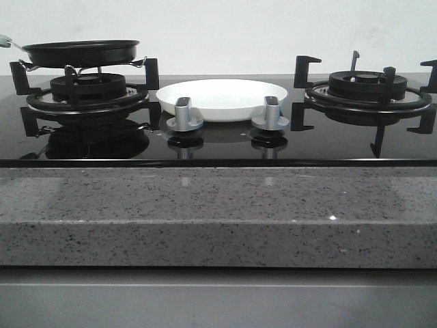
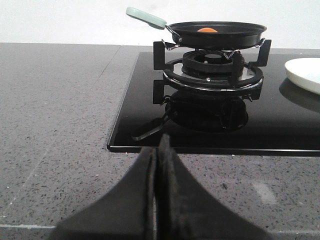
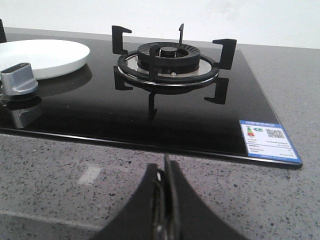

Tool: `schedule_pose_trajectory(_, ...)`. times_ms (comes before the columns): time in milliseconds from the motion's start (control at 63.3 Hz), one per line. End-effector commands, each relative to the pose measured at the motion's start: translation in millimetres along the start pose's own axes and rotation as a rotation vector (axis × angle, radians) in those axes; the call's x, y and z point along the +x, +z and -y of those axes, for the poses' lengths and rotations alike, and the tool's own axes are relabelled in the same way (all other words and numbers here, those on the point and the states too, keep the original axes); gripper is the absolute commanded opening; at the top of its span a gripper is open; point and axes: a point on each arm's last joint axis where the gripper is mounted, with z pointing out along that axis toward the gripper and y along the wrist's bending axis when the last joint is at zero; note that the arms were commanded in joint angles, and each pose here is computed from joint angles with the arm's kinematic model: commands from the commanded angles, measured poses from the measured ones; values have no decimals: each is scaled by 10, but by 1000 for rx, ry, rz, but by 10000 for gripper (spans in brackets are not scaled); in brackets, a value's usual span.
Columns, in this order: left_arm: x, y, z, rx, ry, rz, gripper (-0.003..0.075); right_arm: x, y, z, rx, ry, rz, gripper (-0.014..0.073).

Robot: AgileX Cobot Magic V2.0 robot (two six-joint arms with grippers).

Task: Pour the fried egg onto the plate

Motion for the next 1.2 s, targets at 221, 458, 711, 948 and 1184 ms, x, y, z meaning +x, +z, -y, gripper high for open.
schedule_pose_trajectory(221, -362, -81, -6, -8, -17, 275, -20, -272, -63, 7, 12, -10, 171, -68)
schedule_pose_trajectory(458, -986, -140, 25, 5, -9, 185, -20, -971, -237, -14, 3, -14, 248, -66)
schedule_pose_trajectory(711, -1489, 281, 32, 2, -10, 68, -19, -1576, 51, -26, -5, -14, 99, -57)
schedule_pose_trajectory(948, -1486, 442, 29, 1, -15, 17, 12, -1664, 287, -24, -6, -11, 26, -11)
schedule_pose_trajectory(1184, -1504, 441, 28, 0, -15, 37, 576, -1671, 287, -24, -6, -11, 33, 454)
